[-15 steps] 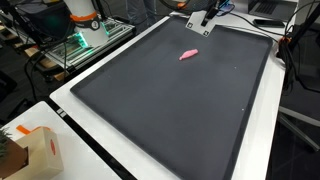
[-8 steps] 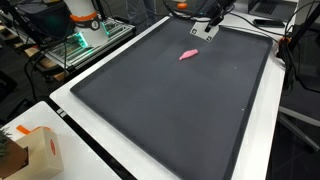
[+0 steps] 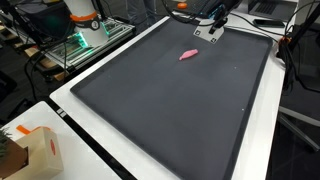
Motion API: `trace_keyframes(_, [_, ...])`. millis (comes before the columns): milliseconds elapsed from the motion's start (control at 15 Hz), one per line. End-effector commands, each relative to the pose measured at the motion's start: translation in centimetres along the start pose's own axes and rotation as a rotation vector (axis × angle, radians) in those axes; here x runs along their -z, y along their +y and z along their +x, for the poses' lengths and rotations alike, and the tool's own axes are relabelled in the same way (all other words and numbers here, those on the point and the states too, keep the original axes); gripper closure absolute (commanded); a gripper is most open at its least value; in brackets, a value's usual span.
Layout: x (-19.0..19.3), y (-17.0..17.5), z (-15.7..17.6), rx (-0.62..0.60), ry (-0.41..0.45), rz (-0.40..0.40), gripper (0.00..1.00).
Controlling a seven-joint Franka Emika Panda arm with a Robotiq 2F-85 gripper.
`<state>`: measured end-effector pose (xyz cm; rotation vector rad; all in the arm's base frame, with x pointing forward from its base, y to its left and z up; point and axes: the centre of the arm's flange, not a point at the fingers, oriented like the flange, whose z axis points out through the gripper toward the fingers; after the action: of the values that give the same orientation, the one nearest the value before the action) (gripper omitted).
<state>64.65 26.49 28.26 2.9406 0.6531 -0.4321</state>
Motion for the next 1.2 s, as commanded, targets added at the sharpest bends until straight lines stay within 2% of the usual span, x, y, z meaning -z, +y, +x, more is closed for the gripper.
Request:
trace_keyframes(0, [-0.4, 2.5, -0.7, -0.101, 0.000, 0.118, 0.99])
trace_keyframes(333, [-1.5, 6.2, -2.5, -0.213, 0.054, 0.234, 0.99])
trace_keyframes(667, [-2.9, 9.5, -5.3, -0.389, 0.078, 0.288, 0.99])
trace_keyframes(1133, [-4.2, 12.2, -10.8, -0.630, 0.116, 0.384, 0.99])
